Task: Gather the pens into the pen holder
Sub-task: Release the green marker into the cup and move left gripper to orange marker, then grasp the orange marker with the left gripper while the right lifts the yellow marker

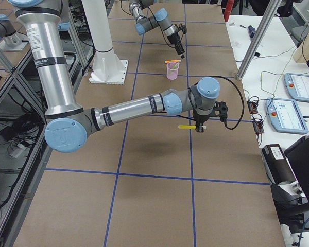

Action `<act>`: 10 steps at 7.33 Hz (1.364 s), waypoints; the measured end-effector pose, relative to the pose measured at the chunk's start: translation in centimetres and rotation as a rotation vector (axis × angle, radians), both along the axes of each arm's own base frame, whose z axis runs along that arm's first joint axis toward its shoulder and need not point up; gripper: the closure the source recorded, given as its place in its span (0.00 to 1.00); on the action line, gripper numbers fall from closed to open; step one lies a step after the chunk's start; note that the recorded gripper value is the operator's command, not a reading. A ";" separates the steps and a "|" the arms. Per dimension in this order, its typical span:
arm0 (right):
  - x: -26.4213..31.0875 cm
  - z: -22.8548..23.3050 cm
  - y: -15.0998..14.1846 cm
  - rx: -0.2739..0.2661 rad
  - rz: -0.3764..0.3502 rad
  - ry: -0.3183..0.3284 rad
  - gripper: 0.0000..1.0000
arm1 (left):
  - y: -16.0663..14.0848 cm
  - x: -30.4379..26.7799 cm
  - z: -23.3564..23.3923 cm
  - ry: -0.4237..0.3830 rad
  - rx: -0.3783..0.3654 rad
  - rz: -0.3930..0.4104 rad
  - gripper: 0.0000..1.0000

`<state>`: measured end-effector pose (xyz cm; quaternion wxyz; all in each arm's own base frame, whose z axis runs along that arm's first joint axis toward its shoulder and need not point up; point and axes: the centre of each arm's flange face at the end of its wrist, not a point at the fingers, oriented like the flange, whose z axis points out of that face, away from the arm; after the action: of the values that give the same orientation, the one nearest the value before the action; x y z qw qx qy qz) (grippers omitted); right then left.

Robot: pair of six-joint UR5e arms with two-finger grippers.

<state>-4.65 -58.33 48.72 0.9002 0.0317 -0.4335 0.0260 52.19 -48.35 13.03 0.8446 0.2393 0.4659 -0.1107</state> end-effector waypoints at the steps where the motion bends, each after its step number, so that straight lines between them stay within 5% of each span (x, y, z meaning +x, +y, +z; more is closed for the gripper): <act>1: -0.7 -0.9 0.0 0.000 -0.002 -0.004 1.00 | -1.8 -1.8 1.1 -0.035 -0.104 0.066 0.03; 3: -1.7 -2.0 0.2 0.011 -0.015 -0.009 1.00 | -3.6 -3.5 3.5 -0.099 -0.269 0.136 0.03; 5: -2.6 -2.3 0.3 0.017 -0.028 -0.010 1.00 | -3.8 -2.9 7.9 -0.149 -0.357 0.157 0.02; 10: -3.6 -2.4 0.4 0.019 -0.044 -0.009 1.00 | -3.9 2.6 14.3 -0.127 -0.407 0.165 0.16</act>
<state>-8.22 -57.95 46.29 0.8983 0.0306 -0.4384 0.0022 54.81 -52.24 27.35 0.9094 0.0314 0.3978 -0.1175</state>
